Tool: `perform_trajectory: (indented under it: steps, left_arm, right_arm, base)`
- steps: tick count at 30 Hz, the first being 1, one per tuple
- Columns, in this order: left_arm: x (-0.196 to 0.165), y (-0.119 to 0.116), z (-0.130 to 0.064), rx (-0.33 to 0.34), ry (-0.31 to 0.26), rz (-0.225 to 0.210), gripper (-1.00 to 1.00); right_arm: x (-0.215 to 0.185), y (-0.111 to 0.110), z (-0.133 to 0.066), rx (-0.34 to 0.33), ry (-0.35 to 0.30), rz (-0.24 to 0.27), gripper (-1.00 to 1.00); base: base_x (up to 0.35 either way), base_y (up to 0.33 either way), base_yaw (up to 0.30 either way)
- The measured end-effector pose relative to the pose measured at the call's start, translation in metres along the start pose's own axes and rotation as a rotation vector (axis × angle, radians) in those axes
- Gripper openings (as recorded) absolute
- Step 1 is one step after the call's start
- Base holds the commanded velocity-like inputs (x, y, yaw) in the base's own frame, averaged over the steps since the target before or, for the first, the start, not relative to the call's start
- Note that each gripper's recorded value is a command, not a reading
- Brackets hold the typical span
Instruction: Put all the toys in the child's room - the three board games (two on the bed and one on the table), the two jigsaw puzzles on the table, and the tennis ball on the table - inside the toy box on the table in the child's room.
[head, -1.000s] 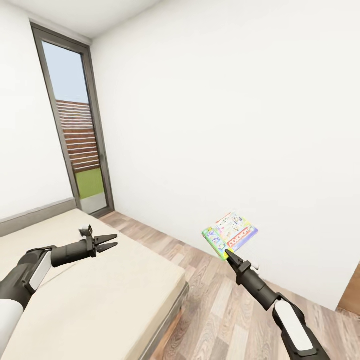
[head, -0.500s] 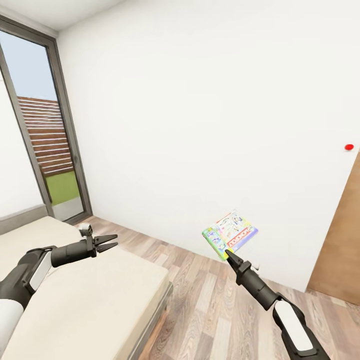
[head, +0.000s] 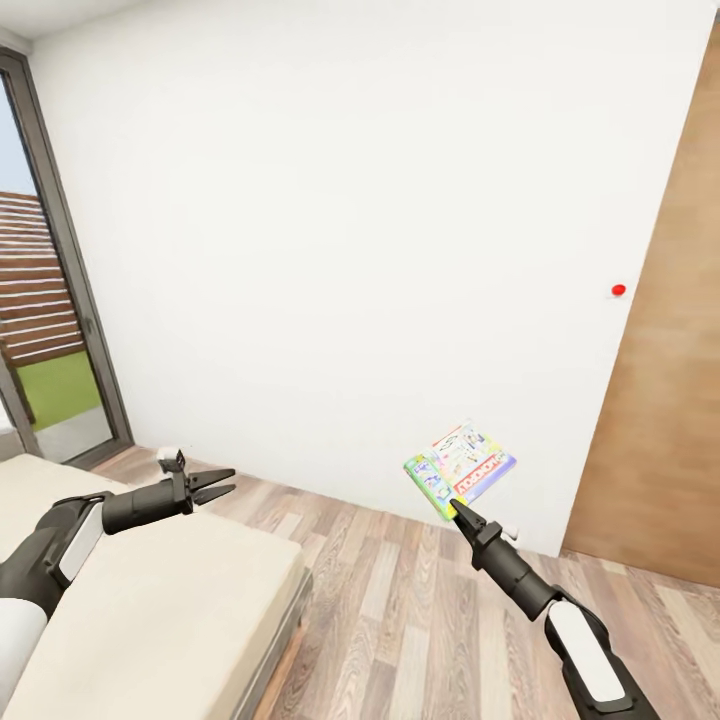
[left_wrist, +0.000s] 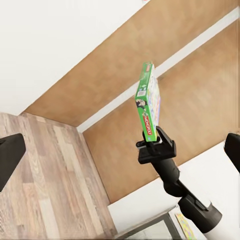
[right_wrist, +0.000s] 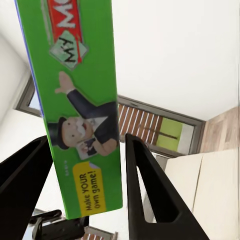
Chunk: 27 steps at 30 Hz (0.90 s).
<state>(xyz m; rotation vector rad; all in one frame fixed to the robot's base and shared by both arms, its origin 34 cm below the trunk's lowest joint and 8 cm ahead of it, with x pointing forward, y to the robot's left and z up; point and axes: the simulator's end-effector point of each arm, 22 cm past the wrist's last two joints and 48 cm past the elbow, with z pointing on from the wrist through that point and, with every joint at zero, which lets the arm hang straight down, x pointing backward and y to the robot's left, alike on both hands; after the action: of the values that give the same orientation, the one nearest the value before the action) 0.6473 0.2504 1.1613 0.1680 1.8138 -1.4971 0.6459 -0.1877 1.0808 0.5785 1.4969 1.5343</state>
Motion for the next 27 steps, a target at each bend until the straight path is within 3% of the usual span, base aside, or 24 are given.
perform_trajectory:
  steps: [27]
  left_arm:
    - [-0.0003, 0.0000, -0.0001, 0.000, -0.001, 0.003, 1.00]
  right_arm:
    - [-0.0008, -0.0001, 0.0011, 0.001, -0.009, -0.013, -1.00]
  base:
    - [0.000, 0.000, -0.281]
